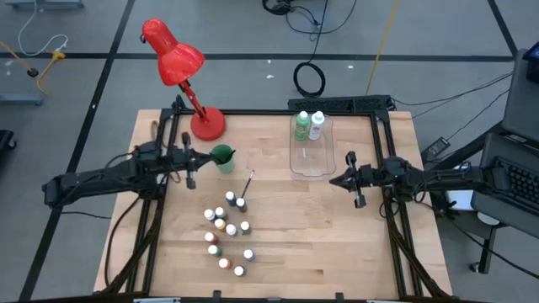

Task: Pick & Place Paint Supplies
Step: Put the small black paint bottle into the transparent bin

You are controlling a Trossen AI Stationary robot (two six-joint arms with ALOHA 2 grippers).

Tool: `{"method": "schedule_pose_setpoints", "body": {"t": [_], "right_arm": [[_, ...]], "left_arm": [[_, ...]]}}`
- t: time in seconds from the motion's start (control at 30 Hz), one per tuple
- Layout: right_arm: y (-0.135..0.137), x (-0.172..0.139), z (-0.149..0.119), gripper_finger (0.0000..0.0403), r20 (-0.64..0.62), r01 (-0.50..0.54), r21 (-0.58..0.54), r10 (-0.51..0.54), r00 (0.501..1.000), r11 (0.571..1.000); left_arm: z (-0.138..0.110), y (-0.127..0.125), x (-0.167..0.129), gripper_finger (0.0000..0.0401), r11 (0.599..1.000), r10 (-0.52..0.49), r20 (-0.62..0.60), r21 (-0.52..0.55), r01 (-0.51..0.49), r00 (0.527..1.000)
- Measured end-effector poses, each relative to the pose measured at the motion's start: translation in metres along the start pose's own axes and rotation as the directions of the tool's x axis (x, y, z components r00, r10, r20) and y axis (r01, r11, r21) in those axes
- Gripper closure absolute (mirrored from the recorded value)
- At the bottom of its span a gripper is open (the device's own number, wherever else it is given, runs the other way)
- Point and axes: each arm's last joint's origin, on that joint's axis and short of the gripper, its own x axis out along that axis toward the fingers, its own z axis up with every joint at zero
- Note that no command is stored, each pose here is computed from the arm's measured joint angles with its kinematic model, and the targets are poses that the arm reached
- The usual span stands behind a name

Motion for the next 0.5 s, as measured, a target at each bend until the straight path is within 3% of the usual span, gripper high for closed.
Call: {"method": "schedule_pose_setpoints", "body": {"t": [0.2,0.4,0.5], "right_arm": [[0.001,-0.007,-0.003,0.0402,-0.048,-0.051,-0.002,0.051,0.998,0.999],[-0.002,-0.013,0.001,0.0402,-0.012,-0.07,-0.057,0.069,0.998,0.996],[-0.006,-0.016,0.0,0.0402,-0.02,-0.088,-0.027,0.088,0.996,0.996]], "left_arm": [[0.002,-0.003,-0.019,0.0401,1.0,-0.005,0.028,-0.018,0.005,1.0],[0.0,-0.004,-0.017,0.0401,0.998,-0.055,0.015,-0.012,0.056,0.998],[-0.002,-0.005,-0.016,0.0401,0.998,-0.059,-0.012,-0.002,0.059,0.998]]}}
